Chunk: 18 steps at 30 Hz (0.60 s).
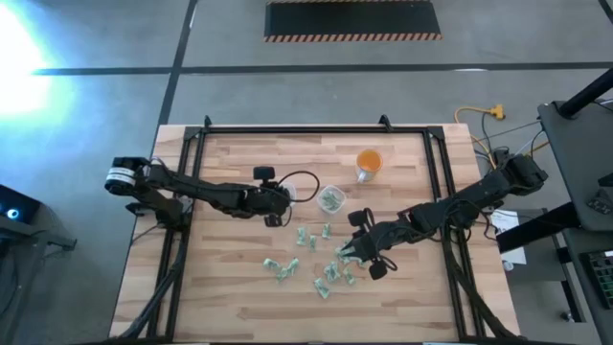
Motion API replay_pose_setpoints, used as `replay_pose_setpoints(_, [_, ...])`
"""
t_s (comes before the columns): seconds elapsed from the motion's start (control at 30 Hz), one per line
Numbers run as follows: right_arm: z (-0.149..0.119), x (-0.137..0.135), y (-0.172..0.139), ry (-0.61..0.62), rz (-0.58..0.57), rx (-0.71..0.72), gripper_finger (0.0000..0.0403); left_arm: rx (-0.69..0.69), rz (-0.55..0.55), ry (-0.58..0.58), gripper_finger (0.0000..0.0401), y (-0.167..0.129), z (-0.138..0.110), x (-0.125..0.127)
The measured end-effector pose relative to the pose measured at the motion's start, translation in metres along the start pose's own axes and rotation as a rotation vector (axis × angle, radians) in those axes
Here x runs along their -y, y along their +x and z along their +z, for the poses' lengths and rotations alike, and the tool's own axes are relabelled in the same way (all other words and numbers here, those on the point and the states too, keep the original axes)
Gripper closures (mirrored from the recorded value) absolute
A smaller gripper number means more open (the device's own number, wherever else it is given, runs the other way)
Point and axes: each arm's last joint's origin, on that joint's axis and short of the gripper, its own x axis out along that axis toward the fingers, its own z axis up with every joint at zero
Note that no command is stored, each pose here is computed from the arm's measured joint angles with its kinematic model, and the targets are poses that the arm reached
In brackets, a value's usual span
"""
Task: Pick and place items into bin
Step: Put the white stevia packet into the right transparent bin
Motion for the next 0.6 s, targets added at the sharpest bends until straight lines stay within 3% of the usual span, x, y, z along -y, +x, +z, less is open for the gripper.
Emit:
replay_pose_setpoints(0.47, [-0.03, -0.003, 0.011, 0.134, -0.003, -0.222, 0.0344, 0.127, -0.054, 0.016, 0.0289, -0.035, 0.011, 0.012])
replay_pose_setpoints(0.6, [-0.038, -0.002, 0.01, 0.178, -0.07, -0.264, 0.0344, 0.154, -0.068, 0.011, 0.0289, -0.042, 0.012, 0.016])
